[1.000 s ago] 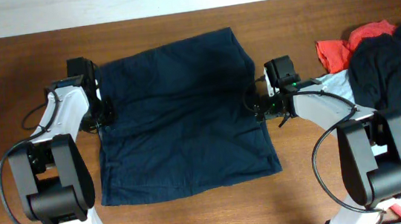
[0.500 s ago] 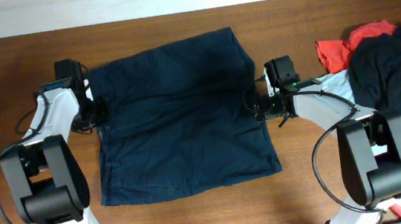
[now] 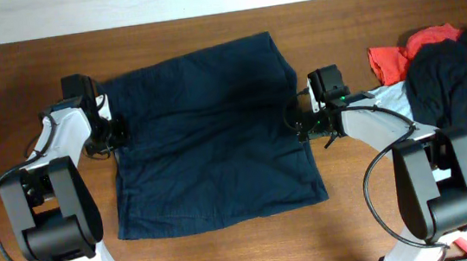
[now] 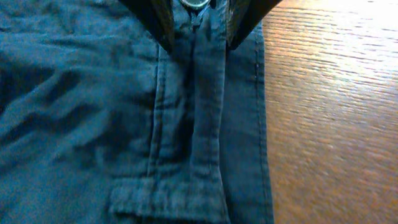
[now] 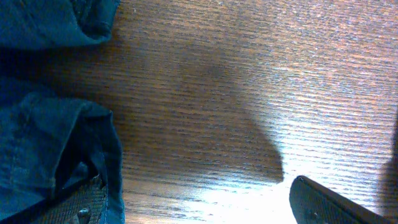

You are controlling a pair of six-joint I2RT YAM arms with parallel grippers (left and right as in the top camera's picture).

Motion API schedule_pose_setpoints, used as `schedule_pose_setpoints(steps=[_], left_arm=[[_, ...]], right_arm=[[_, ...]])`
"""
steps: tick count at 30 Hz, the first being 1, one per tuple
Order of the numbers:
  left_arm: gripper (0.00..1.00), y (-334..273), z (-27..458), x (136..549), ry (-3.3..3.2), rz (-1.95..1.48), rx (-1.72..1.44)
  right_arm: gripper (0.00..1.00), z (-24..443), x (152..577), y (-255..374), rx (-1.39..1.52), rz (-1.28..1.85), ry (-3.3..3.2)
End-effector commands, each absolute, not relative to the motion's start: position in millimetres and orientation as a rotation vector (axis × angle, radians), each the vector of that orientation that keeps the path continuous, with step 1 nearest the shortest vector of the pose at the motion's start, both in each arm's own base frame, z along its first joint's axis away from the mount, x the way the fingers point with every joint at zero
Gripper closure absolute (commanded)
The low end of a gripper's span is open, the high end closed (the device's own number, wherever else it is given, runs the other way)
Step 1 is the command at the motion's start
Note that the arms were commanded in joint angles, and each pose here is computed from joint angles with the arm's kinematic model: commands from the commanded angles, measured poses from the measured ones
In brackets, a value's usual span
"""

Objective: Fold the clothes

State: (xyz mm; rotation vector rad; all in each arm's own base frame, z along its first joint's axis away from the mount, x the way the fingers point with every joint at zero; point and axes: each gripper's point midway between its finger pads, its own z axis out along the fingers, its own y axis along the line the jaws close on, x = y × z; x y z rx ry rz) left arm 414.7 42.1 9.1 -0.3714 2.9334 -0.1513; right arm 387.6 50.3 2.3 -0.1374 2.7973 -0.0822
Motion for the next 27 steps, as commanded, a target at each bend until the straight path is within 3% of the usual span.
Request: schedule_pose_setpoints(steps=[1,5,10,16,27], left_arm=[[0.82,42,1,407,2.96,-0.15,-0.35],[0.95,44,1,407,2.959,-0.15,-0.356],[0.99,47,1,407,2.957,-0.125,-0.358],[0.99,66,0,402,2.969,0.042,-0.374],[0.99,68,3,407,2.956,0.043,-0.364]], right_arm=[[0.01,-19,373,34,-0.121,-0.2,2.859],[0.01,-19,373,34,-0.121,-0.2,2.859],[0.01,-19,373,34,-0.122,-0.201,2.861],[0.01,-19,373,34,-0.122,-0.201,2.863],[0.01,-19,371,33,-0.123,-0.202,2.869]])
